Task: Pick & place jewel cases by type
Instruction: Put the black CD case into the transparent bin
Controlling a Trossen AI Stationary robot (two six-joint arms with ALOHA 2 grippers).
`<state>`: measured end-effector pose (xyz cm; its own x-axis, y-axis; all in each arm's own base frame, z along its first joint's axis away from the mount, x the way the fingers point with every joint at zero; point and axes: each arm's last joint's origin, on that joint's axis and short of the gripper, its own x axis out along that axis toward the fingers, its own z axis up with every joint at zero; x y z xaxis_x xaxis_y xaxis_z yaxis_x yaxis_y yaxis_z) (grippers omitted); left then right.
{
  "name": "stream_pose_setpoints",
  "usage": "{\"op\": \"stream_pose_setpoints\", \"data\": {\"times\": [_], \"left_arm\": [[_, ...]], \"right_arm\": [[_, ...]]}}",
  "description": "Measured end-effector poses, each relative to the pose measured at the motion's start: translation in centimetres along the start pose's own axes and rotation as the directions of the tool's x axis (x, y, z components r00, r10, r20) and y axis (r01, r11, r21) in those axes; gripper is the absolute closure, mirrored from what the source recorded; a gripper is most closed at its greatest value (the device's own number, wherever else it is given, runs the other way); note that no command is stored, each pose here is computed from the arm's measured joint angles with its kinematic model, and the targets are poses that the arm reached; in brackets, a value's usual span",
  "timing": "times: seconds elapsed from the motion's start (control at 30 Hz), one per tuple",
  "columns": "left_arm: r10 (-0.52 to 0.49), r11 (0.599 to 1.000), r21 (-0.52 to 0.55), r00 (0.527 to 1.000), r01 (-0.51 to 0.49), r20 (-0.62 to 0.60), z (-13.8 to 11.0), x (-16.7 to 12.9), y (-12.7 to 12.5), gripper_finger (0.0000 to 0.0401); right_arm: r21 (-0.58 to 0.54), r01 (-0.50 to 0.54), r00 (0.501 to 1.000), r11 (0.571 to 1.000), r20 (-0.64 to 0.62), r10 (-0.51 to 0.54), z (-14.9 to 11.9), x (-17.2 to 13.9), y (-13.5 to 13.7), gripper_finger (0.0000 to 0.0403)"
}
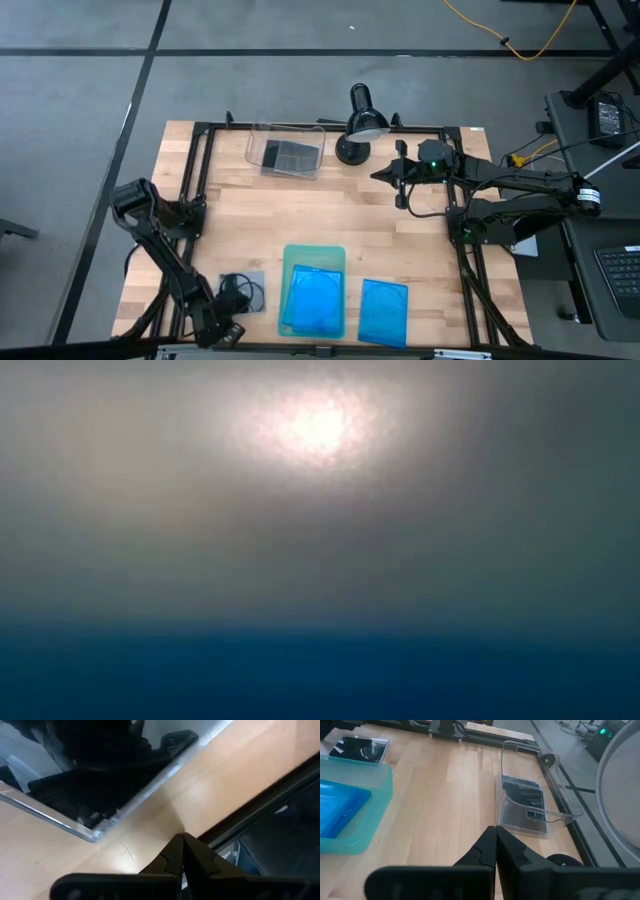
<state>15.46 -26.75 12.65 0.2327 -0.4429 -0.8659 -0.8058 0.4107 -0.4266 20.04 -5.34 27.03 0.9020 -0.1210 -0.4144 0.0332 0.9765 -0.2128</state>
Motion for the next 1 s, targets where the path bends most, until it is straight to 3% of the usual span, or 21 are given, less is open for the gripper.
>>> {"op": "stream_pose_setpoints", "data": {"times": [0.43, 1.0], "left_arm": [[0.058, 0.998, -0.02, 0.995, -0.057, 0.083, 1.8, -0.2, 0.0, 0.04], [0.117, 0.993, -0.017, 0.969, -0.117, 0.216, 6.7, -0.8, -1.0, 0.0399]], "right_arm": [[-0.001, 0.001, 1.0, 1.0, 0.004, -0.001, 0.0, 0.0, 0.0, 0.0397], [-0.007, 0.001, 1.0, 1.0, 0.004, -0.001, 0.0, 0.0, 0.0, 0.0397]]}}
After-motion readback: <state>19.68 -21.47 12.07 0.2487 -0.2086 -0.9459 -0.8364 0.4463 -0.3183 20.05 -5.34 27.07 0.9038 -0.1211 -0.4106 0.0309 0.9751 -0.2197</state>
